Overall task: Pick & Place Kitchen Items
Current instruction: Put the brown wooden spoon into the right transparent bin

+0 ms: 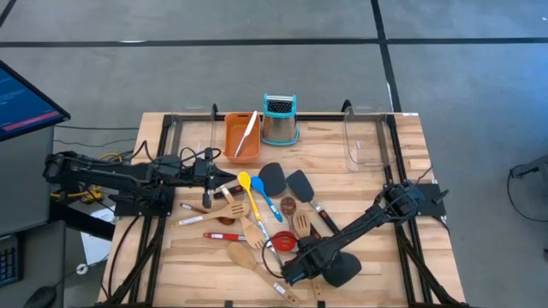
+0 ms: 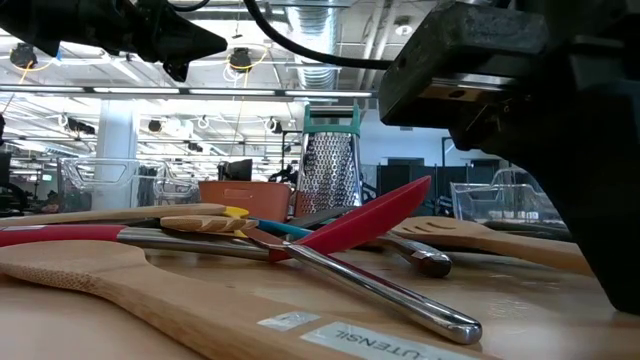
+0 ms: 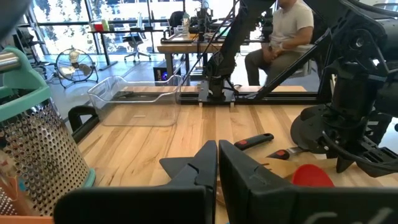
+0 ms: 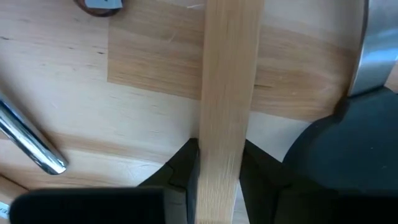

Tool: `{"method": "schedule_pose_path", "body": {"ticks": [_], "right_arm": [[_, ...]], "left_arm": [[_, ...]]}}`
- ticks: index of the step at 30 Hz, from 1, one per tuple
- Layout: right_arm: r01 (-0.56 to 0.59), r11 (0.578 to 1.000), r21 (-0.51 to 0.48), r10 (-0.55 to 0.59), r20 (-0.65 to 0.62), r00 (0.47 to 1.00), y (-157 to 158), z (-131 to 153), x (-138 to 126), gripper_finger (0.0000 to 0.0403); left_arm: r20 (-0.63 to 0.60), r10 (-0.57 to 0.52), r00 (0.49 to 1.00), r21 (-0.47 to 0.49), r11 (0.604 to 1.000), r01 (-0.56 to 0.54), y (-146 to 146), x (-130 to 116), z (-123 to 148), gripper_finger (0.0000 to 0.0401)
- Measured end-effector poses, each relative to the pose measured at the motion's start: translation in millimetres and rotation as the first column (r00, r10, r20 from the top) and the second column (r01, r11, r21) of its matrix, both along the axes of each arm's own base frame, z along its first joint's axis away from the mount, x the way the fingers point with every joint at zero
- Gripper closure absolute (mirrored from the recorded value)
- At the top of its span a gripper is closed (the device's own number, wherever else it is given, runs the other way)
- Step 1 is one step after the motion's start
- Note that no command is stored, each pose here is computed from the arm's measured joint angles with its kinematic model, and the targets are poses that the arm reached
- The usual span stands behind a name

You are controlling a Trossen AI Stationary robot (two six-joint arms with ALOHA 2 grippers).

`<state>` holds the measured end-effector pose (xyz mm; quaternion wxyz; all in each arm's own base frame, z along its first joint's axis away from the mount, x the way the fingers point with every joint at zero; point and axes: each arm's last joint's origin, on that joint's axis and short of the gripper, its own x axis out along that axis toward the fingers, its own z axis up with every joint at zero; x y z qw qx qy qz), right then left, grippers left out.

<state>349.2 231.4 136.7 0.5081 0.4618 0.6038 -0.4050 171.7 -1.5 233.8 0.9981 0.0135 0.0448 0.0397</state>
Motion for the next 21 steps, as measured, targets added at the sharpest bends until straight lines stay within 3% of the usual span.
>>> {"method": "schedule_pose_path", "body": {"ticks": [11,21], "right_arm": [[-0.005,1.0,-0.001,0.005,0.011,1.0,-0.4,2.7,-0.3,0.0324],[-0.005,0.993,-0.114,0.013,0.07,0.997,-8.8,25.6,-6.5,0.0324]], "left_arm": [[0.0,0.0,1.0,0.0,1.0,0.0,0.0,0.0,0.1,0.0399],[0.0,0.0,1.0,0.0,1.0,0.0,0.0,0.0,0.0,0.0399]]}}
